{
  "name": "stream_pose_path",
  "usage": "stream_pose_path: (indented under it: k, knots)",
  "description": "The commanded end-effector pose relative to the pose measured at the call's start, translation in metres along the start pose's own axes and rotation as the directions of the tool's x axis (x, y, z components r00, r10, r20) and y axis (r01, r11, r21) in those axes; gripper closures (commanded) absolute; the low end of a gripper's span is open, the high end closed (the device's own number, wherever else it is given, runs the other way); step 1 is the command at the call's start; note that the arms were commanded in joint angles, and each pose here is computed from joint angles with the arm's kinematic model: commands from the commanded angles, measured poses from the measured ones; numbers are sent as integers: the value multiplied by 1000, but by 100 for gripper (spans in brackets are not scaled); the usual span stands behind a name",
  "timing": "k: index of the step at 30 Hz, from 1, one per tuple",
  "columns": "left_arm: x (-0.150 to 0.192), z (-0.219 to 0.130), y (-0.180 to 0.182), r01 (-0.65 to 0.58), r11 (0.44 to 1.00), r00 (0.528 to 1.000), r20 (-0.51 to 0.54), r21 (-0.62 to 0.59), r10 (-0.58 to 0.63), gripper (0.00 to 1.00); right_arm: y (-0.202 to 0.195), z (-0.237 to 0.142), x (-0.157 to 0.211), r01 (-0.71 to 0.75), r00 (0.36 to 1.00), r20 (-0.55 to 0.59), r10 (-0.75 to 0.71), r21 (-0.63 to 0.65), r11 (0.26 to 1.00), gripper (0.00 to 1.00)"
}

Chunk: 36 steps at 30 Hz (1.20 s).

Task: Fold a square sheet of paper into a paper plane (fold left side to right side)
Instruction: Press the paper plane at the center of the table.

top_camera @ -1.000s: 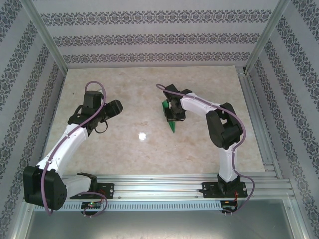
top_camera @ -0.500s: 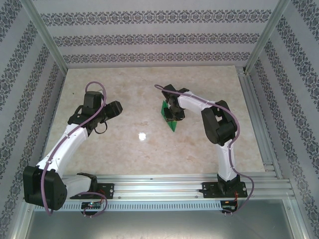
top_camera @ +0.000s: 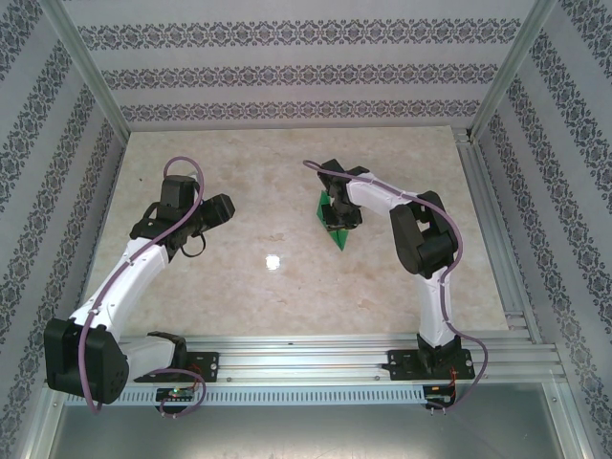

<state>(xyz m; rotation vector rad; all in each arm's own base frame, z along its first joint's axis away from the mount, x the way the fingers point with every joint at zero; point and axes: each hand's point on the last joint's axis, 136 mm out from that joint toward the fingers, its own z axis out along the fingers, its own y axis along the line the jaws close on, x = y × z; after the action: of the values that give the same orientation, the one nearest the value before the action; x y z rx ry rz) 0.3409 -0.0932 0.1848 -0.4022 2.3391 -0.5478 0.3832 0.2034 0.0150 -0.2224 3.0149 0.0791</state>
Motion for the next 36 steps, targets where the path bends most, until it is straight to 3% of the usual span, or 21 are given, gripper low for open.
stream_pose_path:
  k: [1, 4, 8, 16, 23, 28, 36]
  knots:
    - [-5, -7, 1, -16, 1000, 1000, 16, -3, 16, 34, -5, 9, -1, 4, 1000, -15, -4, 8, 1000, 79]
    - [-5, -7, 0, -19, 1000, 1000, 15, 1, 19, 34, -6, 13, 3, -3, 1000, -31, 3, -4, 1000, 83]
    - [-4, -6, 1, -20, 1000, 1000, 12, 2, 20, 33, -8, 7, 3, -4, 1000, -27, 4, -10, 1000, 81]
    - [-3, -4, -1, -19, 1000, 1000, 2, 13, 19, 33, -6, -45, -22, 1, 997, 81, 1, -27, 1000, 72]
    - [-2, -3, -2, -23, 1000, 1000, -4, 16, 23, 33, -12, -37, -28, -5, 998, 66, 6, -14, 1000, 71]
    - [-3, -4, -3, -25, 1000, 1000, -3, 17, 26, 33, -13, -24, -27, -8, 999, 42, 8, -6, 1000, 75]
    - [-4, -4, -3, -28, 999, 1000, -4, 15, 28, 32, -12, -11, -26, -4, 1000, 12, 4, -12, 1000, 90]
